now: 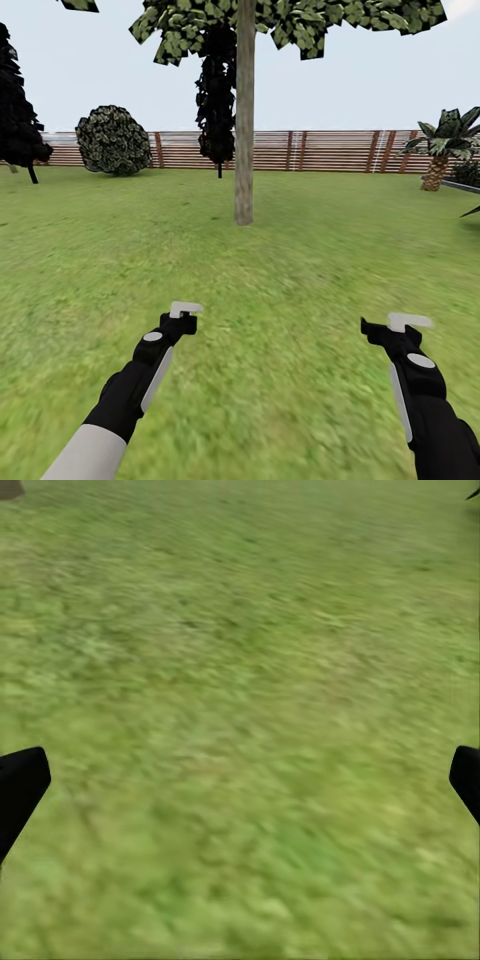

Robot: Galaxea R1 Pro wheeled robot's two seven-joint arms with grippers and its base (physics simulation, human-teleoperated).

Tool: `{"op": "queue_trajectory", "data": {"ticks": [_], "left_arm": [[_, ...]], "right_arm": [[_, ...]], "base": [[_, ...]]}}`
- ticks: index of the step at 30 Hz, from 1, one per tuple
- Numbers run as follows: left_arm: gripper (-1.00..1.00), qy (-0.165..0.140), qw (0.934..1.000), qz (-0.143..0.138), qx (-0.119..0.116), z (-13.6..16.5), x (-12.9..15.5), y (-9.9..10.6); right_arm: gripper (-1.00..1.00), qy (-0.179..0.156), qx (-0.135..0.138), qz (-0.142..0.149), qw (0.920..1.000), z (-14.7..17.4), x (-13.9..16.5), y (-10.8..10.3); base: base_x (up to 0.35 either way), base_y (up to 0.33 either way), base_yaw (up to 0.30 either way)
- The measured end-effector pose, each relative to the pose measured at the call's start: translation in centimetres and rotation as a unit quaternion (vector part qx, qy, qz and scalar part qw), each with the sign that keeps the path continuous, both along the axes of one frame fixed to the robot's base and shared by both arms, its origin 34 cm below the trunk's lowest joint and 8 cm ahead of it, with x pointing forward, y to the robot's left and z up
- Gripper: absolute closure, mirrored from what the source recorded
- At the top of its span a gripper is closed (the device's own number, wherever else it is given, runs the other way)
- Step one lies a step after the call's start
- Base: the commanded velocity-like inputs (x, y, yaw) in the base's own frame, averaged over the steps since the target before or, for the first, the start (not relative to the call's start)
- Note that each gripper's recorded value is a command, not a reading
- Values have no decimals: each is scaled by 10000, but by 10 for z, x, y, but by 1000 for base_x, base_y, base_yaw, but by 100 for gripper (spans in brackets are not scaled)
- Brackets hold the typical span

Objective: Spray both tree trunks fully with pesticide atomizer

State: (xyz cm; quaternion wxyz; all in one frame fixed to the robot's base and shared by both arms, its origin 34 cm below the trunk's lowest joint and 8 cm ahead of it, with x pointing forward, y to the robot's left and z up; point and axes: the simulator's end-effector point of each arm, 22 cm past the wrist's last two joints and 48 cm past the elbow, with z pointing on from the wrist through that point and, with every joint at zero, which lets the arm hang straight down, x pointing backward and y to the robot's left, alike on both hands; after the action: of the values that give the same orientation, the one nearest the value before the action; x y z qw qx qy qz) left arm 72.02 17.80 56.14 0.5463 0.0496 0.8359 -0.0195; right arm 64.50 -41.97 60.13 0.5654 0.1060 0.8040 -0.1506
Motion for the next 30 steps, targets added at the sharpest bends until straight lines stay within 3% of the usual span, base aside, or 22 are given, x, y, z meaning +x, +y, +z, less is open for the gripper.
{"op": "queue_trajectory", "data": {"ticks": [30], "left_arm": [[100, 0, 10000, 5, -1, 0, 0, 0]], "right_arm": [[-100, 1, 10, 11, 10000, 0, 0, 2]], "base": [[337, 0, 0]]}}
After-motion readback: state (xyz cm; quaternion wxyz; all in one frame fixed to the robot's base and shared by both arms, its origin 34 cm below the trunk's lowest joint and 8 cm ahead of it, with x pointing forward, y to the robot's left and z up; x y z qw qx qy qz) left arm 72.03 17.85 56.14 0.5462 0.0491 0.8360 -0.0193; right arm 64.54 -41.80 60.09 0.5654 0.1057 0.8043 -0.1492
